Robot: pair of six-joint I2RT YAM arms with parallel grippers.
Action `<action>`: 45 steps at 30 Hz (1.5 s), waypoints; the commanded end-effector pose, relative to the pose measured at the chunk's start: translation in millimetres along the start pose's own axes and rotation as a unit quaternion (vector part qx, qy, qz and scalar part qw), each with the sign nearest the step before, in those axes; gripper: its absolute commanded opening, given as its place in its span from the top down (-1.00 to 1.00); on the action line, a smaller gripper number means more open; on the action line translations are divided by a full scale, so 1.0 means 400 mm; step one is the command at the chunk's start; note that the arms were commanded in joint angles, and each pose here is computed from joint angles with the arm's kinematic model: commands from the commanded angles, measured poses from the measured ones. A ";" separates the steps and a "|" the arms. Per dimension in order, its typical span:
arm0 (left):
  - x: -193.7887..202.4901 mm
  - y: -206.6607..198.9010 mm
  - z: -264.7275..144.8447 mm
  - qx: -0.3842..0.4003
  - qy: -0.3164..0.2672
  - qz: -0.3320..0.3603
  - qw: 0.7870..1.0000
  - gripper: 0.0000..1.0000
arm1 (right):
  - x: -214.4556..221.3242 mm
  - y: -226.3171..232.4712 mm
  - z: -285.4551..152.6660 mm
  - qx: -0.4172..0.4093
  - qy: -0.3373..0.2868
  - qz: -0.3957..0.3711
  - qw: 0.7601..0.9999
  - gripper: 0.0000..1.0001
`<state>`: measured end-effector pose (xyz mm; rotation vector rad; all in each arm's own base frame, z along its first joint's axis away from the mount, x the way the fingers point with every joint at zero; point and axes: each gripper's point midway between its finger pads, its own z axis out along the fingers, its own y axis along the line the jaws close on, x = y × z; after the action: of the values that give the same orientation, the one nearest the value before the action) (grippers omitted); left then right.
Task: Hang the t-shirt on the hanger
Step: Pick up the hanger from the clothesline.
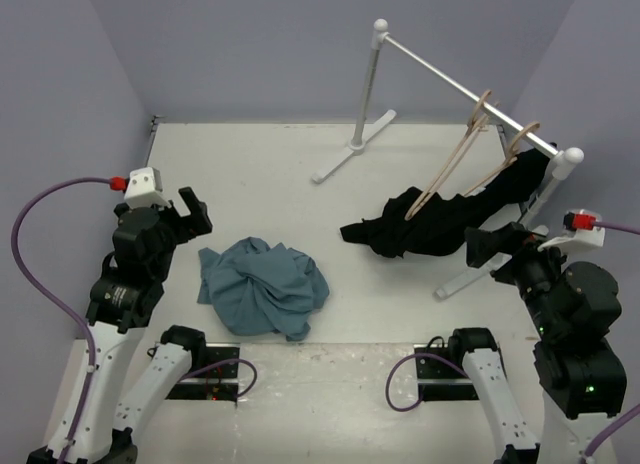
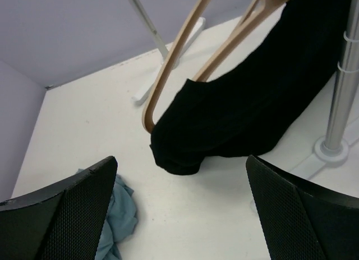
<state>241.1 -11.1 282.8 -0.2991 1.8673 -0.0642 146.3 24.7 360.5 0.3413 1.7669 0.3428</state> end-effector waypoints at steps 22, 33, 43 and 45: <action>0.089 -0.029 0.070 0.023 0.024 -0.019 0.999 -1.00 | -0.152 0.174 0.354 0.016 0.082 -0.011 0.996 -0.97; 0.105 -0.049 0.081 0.042 0.040 -0.012 0.998 -1.00 | -0.069 0.004 0.465 0.210 0.064 -0.043 0.975 -0.83; 0.105 -0.053 0.078 0.048 0.039 -0.010 0.998 -1.00 | 0.003 0.002 0.564 0.226 0.082 -0.034 0.970 -0.12; 0.105 -0.054 0.078 0.049 0.039 -0.010 0.998 -1.00 | 0.008 -0.004 0.568 0.235 0.077 -0.032 0.968 0.08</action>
<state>257.8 -35.1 231.4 -0.2682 1.9700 -0.1621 359.4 39.8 297.6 0.5314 2.0943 -0.0913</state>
